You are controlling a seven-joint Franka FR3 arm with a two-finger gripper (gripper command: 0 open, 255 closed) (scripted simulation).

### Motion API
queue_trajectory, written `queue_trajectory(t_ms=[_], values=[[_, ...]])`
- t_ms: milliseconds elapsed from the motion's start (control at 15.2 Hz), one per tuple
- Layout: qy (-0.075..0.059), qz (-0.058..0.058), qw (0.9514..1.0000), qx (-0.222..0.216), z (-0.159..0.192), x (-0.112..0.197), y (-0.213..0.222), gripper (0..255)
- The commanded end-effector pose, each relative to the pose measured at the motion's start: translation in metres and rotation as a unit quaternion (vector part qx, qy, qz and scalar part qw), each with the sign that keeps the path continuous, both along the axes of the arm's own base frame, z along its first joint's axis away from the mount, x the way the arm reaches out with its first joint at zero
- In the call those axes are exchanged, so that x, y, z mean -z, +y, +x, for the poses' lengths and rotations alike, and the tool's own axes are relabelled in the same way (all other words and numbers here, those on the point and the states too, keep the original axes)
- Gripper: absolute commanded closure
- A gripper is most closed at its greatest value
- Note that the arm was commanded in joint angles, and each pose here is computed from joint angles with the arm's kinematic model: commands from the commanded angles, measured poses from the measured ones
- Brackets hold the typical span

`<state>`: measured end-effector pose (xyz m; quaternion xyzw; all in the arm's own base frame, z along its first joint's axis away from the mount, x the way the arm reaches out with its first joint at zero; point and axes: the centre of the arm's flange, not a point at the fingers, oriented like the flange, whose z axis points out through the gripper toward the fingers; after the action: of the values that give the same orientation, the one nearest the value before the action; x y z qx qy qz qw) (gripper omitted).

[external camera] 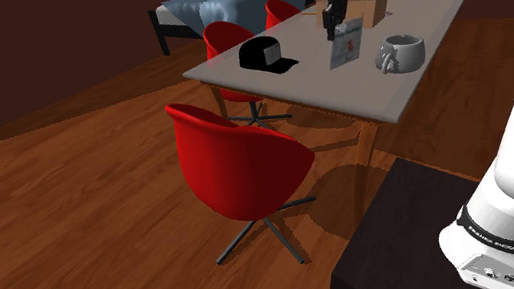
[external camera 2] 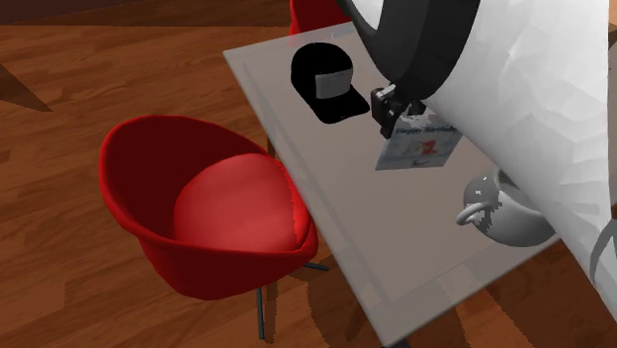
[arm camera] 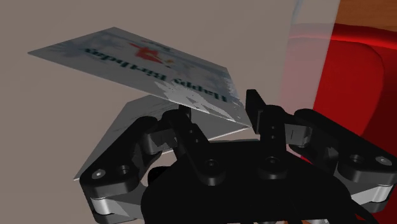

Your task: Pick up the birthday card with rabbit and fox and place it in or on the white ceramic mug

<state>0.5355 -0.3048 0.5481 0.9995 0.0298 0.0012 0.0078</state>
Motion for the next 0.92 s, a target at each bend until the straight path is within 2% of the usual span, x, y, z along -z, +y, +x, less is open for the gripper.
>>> queue_trajectory(t_ms=[0,858], values=[[0.0,0.0,1.0,0.0,0.0,-0.012,0.0,255],[0.0,0.0,1.0,0.0,0.0,-0.081,0.0,255]])
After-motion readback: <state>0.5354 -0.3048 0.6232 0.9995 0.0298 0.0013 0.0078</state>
